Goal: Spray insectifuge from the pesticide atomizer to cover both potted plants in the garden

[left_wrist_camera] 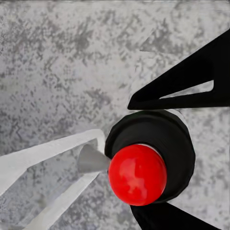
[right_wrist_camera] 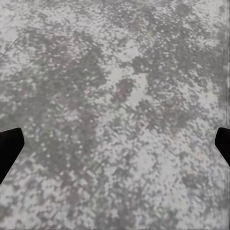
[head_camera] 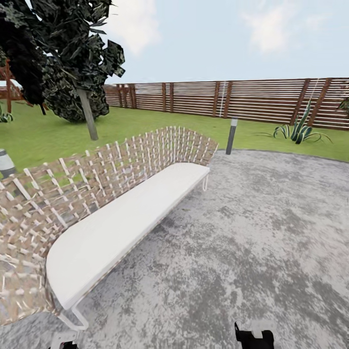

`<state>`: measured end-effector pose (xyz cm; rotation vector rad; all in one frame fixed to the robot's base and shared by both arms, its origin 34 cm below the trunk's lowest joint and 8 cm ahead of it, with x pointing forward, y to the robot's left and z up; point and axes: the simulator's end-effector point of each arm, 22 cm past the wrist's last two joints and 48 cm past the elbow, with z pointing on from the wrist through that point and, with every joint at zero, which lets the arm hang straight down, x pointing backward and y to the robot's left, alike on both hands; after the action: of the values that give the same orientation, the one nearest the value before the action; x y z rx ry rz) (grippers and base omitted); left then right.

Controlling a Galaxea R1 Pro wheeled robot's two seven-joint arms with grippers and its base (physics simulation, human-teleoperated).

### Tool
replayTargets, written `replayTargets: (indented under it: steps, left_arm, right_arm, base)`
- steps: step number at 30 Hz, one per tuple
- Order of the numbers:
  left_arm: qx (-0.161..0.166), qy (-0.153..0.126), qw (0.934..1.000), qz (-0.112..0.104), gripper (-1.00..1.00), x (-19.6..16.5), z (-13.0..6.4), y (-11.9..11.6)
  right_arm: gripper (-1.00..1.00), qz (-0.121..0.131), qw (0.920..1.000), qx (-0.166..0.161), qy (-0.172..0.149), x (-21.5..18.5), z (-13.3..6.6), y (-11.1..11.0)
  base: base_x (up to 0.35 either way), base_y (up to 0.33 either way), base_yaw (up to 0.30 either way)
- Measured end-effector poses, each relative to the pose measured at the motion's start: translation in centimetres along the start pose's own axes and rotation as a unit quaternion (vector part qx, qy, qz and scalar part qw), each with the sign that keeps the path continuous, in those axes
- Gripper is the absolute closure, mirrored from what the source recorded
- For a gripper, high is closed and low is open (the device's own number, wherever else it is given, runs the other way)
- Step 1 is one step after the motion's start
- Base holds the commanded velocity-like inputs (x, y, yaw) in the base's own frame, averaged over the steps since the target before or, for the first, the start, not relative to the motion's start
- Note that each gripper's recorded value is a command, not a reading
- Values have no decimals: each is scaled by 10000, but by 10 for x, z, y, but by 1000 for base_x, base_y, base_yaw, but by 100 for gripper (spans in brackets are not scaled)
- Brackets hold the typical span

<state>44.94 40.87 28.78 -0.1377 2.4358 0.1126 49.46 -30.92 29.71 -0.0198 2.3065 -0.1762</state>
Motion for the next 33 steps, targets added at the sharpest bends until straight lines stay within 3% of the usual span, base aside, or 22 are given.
replayTargets:
  steps: [23, 33]
  left_arm:
    - [12, 8, 10000, 29, 100, 0, 0, -1]
    - [8, 5, 10000, 17, 100, 0, 0, -1]
  right_arm:
    - [-100, 0, 10000, 0, 1, 0, 0, 0]
    - [-100, 0, 10000, 1, -1, 0, 0, 0]
  base:
    - [337, 0, -264]
    - [325, -134, -264]
